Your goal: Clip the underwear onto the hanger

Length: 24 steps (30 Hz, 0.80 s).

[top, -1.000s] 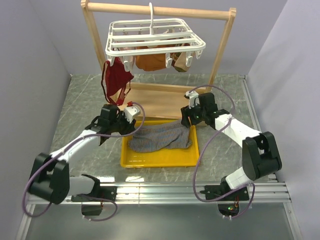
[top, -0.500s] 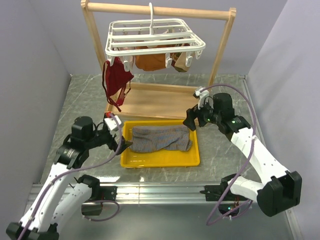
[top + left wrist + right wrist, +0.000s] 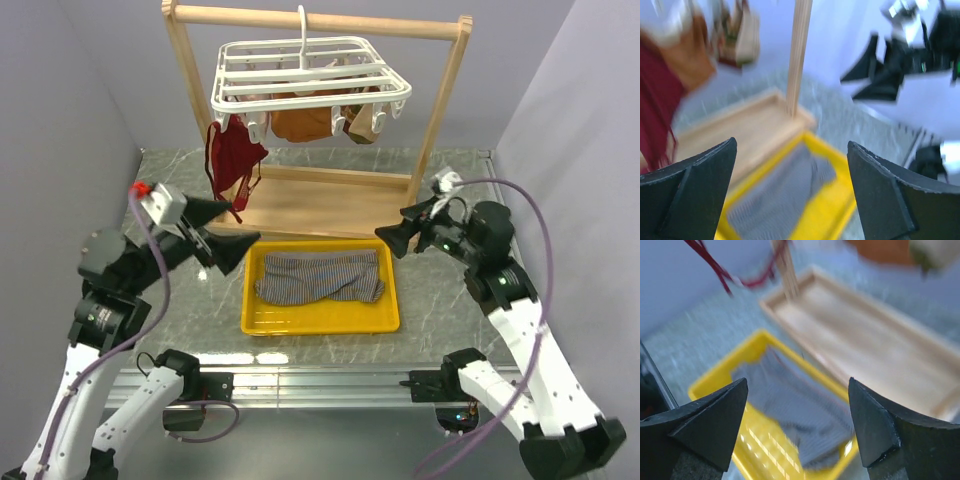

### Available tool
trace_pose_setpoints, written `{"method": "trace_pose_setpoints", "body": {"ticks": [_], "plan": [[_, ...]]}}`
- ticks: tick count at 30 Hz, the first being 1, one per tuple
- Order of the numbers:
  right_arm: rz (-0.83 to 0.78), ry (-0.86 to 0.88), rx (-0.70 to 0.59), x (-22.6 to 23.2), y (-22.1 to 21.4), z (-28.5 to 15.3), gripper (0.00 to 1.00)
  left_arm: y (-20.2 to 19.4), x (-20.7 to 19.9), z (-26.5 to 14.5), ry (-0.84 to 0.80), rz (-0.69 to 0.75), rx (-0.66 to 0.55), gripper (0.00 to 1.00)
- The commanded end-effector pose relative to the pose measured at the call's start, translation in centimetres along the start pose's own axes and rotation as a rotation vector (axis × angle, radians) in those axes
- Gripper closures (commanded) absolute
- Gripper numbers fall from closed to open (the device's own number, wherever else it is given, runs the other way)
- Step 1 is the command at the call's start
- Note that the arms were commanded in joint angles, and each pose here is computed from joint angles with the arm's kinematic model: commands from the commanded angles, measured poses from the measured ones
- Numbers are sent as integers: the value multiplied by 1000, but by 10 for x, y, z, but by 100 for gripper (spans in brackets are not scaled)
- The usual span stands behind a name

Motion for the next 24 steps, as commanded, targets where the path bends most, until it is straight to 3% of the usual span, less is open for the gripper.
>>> {"method": "trace_pose_setpoints", "body": {"ticks": [1,5,11,17,24], "plan": [[-28,70,-268,24,66,-16,13,65,-15,12,-43,4,-165,5],[-96,94,-399,44,107,-20,17,114,-19,20,-49,59,-286,13],[-215,137,-477,84,152,7,21,152,-14,35,-40,157,-379,31],[-266,131,-526,96,179,47,24,152,-2,52,-44,288,-377,35],[-269,128,-565,107,194,85,28,151,15,71,-26,333,-375,37]]}}
Point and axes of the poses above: each gripper's point midway between its finger pads, its own z axis out along the fingers, its own x axis along the line the jaws close on, y = z × x, the point moved 1 cm from there along -z, back along the fingers, and after that the axes turned 7 degrees about -z, right-handed, at the moved point
